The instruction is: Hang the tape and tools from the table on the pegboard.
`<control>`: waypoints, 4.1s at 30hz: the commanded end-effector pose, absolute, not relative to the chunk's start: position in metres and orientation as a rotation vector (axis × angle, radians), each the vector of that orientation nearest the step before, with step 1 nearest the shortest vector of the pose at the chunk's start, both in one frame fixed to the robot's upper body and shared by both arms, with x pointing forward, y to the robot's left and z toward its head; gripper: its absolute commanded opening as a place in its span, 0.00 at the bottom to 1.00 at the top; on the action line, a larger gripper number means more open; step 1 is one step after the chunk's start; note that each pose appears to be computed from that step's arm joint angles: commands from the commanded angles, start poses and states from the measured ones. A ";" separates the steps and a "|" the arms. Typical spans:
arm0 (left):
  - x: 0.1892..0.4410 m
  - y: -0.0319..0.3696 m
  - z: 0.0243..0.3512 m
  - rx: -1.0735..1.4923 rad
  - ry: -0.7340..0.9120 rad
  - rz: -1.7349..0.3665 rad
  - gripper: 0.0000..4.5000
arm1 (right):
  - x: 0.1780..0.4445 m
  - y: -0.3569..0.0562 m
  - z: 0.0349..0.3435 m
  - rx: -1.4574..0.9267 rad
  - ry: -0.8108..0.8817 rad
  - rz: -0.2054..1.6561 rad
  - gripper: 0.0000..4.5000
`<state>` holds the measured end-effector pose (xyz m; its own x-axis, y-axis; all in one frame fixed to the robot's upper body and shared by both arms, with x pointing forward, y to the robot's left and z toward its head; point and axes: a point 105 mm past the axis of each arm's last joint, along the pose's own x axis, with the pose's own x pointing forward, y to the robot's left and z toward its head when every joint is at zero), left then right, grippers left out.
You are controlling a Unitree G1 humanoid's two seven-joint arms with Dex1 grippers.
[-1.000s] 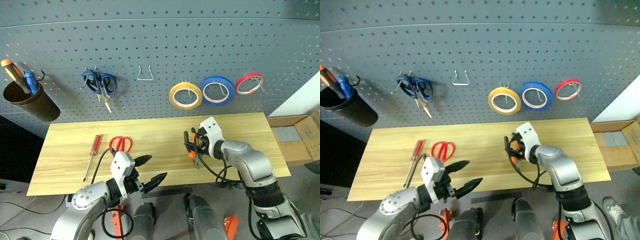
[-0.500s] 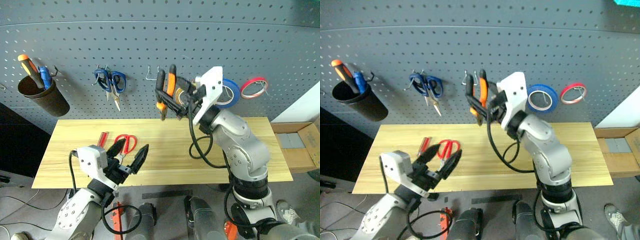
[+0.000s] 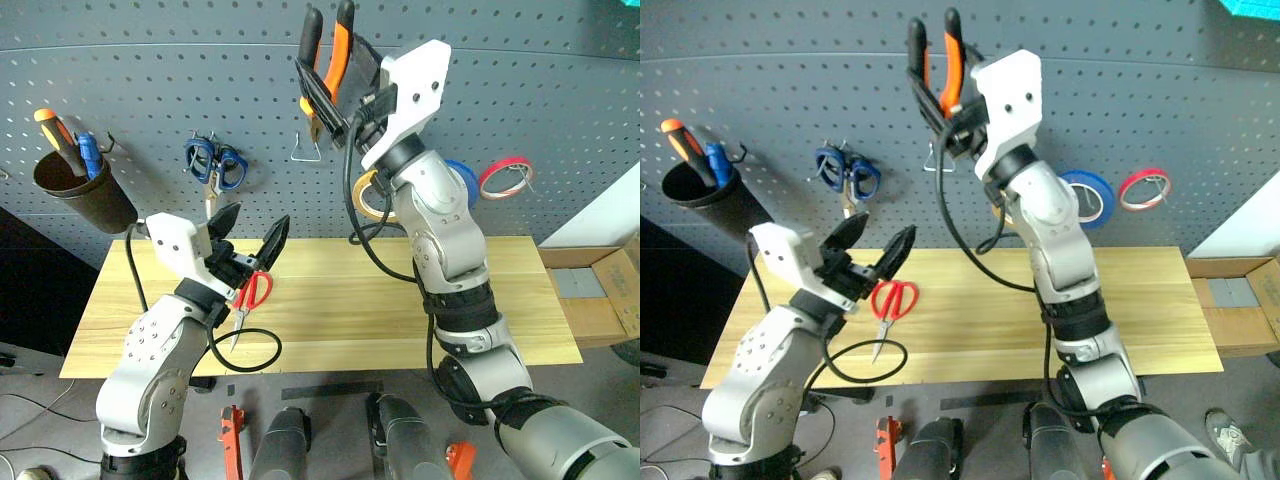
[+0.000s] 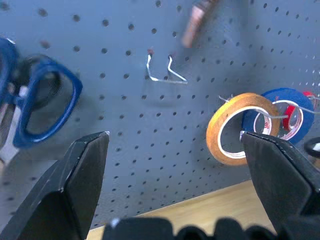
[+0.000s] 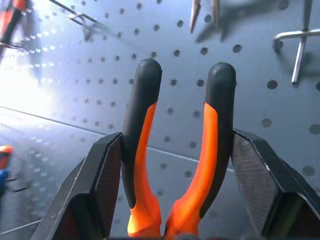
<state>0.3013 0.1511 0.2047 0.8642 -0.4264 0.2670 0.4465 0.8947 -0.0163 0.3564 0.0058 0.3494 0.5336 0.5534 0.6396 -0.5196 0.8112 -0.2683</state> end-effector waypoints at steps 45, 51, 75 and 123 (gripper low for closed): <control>0.286 0.187 0.135 0.004 -0.055 -0.172 1.00 | 0.317 -0.037 0.243 -0.201 -0.400 0.913 0.99; 0.287 0.201 0.083 0.036 0.136 -0.028 1.00 | 0.270 -0.033 0.179 -0.237 -0.244 1.192 0.99; 0.312 0.228 -0.016 0.088 0.579 -0.002 1.00 | 0.258 -0.012 0.120 -0.235 -0.218 1.400 0.99; 0.238 0.174 0.141 0.289 -0.217 -0.043 0.05 | 0.268 -0.043 0.218 -0.057 -0.406 1.118 1.00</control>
<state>0.2424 0.1770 0.1128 0.9941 -0.0737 0.0801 0.0504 0.9638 0.2617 0.2749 -0.0442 0.1986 0.3973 0.8896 0.2251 -0.8691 0.4435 -0.2188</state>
